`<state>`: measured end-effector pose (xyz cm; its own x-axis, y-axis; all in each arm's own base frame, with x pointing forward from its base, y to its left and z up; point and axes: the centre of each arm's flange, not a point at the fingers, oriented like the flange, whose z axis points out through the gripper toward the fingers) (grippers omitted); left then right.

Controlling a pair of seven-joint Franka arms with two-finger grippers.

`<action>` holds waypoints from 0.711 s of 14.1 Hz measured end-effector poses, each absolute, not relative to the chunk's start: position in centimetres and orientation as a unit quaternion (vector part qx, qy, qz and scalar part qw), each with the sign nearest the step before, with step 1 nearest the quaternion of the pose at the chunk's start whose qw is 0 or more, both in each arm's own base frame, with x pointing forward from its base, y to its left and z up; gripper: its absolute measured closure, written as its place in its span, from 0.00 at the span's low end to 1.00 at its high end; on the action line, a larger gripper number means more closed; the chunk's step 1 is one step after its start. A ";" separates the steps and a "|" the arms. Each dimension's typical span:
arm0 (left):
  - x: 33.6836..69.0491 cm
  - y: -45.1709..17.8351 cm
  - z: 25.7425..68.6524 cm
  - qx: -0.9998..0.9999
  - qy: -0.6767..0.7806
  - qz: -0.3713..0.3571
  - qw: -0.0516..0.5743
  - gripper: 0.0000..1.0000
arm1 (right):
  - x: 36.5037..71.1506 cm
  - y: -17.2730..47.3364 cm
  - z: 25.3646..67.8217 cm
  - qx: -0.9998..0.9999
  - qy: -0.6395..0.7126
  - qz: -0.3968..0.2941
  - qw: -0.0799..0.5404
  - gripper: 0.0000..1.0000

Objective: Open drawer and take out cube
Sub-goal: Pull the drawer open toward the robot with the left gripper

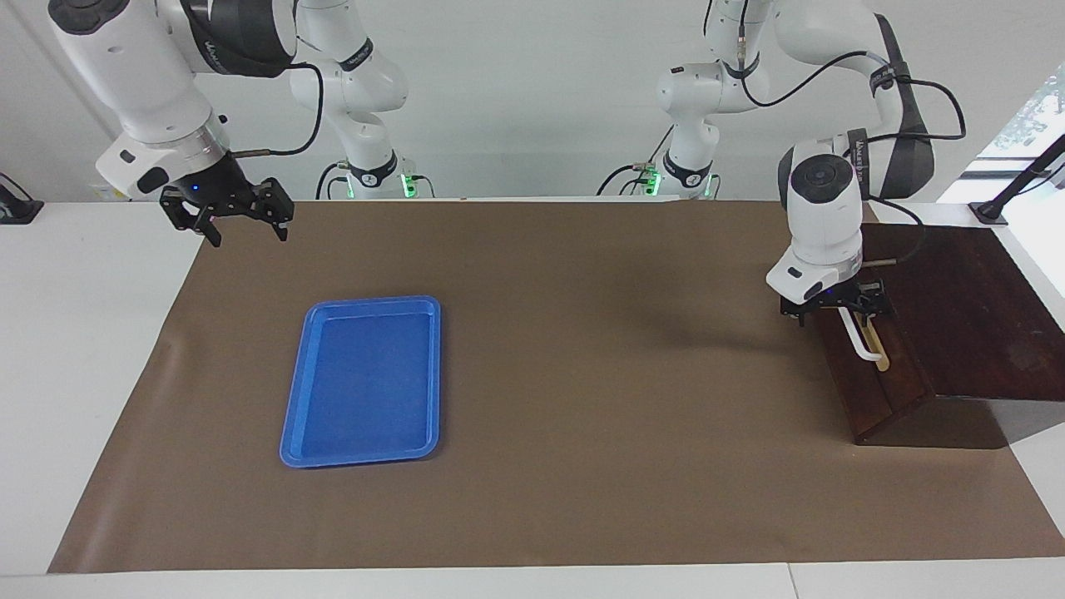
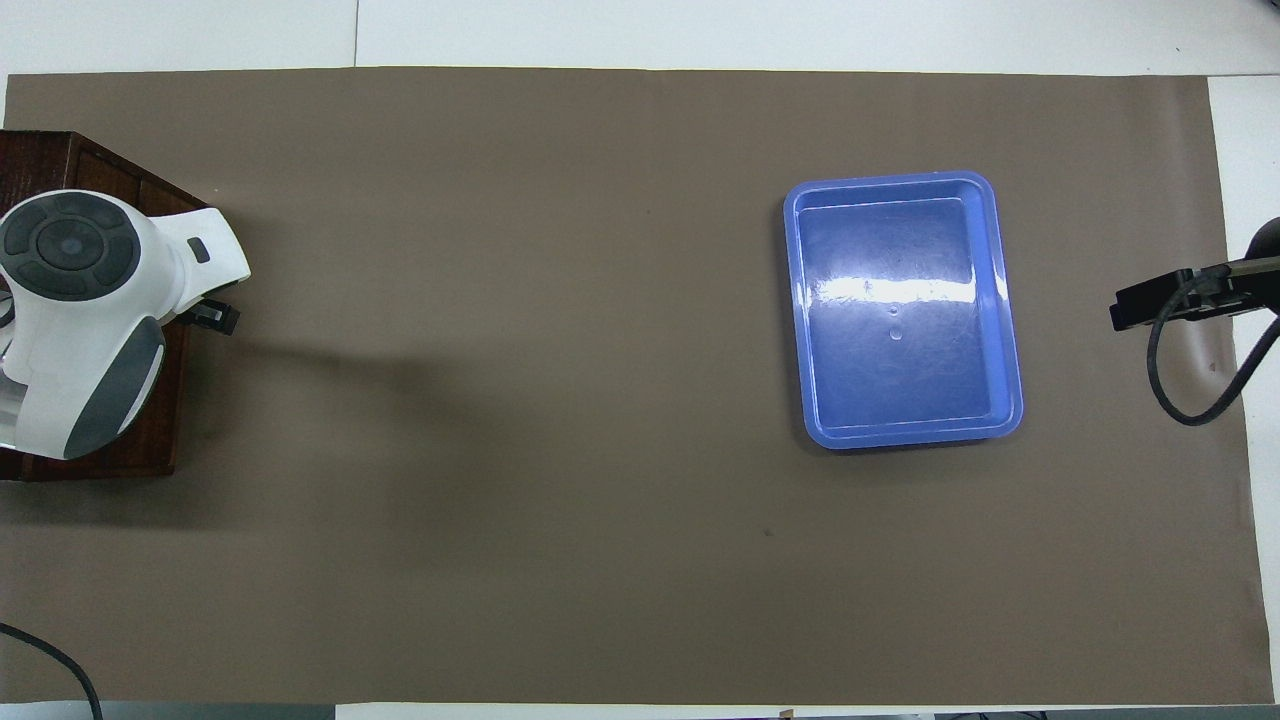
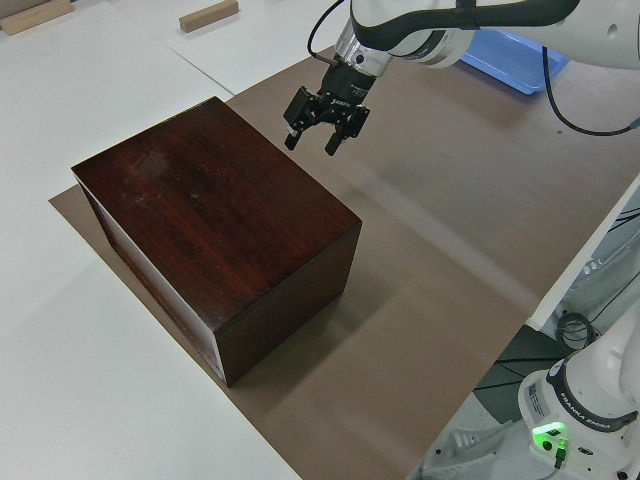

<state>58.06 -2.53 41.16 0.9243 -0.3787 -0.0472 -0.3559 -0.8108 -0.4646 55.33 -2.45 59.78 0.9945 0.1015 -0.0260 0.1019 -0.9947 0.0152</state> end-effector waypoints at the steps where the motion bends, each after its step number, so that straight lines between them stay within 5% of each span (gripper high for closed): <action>1: 58.0 -1.9 40.8 -0.951 0.192 -0.023 0.241 0.00 | 55.4 -2.4 59.7 0.999 0.051 -0.011 0.008 0.00; 10: 57.2 -4.6 37.2 -0.957 0.169 -0.038 0.234 0.00 | 55.2 -2.4 59.0 0.997 0.073 -0.024 0.007 0.00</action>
<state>57.23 -4.58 37.16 0.9400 -0.3410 -0.0061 -0.3053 -0.8333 -0.4609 55.23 -2.43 58.99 0.9882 0.1456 -0.0482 0.1462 -0.9892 0.0100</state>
